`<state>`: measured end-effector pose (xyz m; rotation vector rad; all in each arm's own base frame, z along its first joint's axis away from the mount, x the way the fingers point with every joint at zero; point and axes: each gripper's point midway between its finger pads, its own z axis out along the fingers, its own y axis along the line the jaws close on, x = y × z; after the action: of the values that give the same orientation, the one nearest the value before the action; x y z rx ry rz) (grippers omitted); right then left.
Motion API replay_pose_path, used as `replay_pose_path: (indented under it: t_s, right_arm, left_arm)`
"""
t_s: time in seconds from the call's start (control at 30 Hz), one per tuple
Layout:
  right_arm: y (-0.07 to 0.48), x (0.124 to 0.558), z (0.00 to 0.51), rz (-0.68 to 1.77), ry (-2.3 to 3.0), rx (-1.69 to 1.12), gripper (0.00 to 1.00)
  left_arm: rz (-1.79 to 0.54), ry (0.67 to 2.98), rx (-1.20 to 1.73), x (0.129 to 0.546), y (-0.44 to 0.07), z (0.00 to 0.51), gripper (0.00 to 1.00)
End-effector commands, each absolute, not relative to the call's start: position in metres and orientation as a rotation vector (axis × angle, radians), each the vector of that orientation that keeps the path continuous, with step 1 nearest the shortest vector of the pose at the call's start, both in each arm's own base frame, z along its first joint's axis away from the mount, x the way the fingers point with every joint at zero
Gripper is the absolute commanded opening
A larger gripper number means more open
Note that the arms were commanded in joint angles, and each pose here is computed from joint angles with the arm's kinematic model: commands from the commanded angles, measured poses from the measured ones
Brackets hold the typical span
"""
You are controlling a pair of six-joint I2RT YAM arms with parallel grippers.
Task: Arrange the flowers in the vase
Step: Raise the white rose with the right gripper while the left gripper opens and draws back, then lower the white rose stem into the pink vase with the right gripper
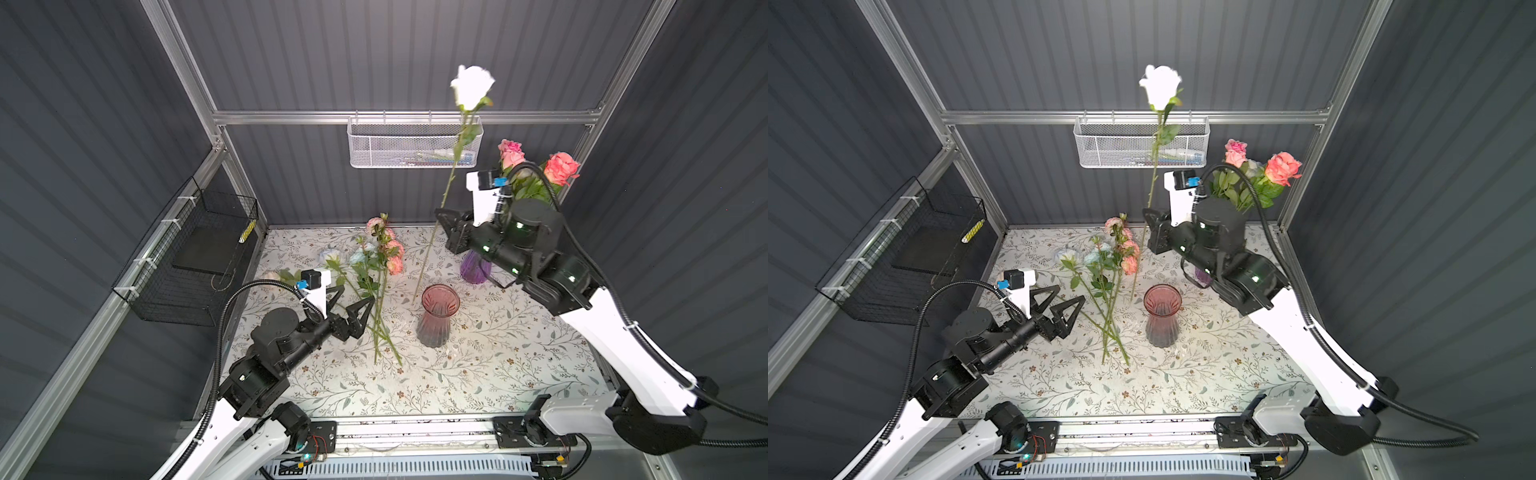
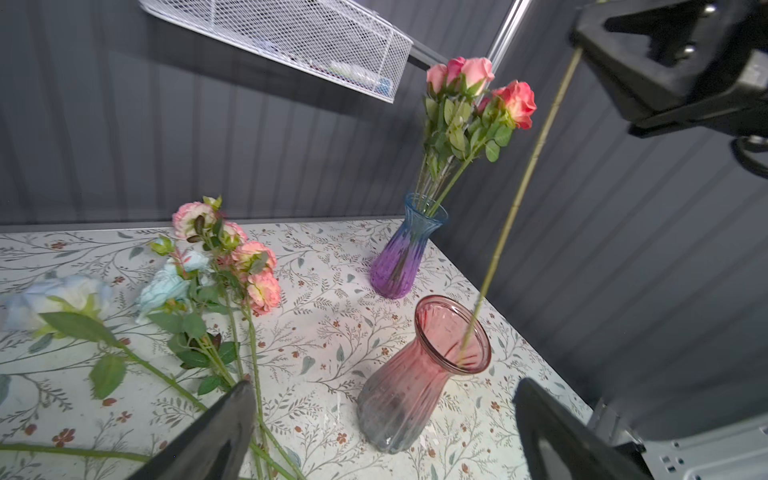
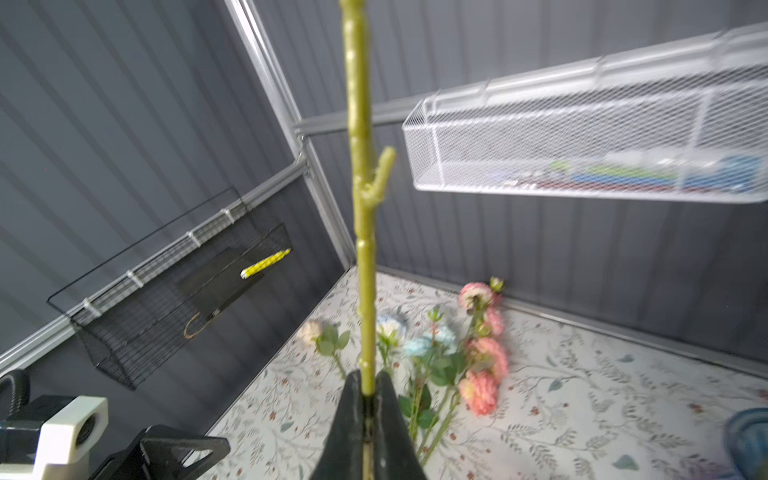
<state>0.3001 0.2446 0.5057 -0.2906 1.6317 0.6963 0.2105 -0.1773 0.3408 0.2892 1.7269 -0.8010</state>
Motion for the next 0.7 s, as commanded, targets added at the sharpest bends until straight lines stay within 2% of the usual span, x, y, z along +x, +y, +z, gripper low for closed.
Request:
replay_pose_path:
  t_s: [0.0, 0.3, 0.47, 0.67]
  right_arm:
    - [0.209, 0.316, 0.496, 0.504, 1.629, -0.204, 0.00]
    - [0.196, 0.328, 0.432, 0.480, 1.727, -0.147, 0.00]
    - [0.199, 0.330, 0.376, 0.509, 1.801, -0.109, 0.01]
    - [0.204, 0.319, 0.334, 0.579, 1.891, -0.090, 0.06]
  left_arm:
    - [-0.740, 1.797, 0.246, 0.219, -0.173, 0.319, 0.98]
    - [-0.757, 1.818, 0.245, 0.223, -0.179, 0.315, 0.98]
    - [-0.759, 1.830, 0.240, 0.223, -0.179, 0.310, 0.98]
    - [-0.753, 1.849, 0.243, 0.226, -0.182, 0.305, 0.98]
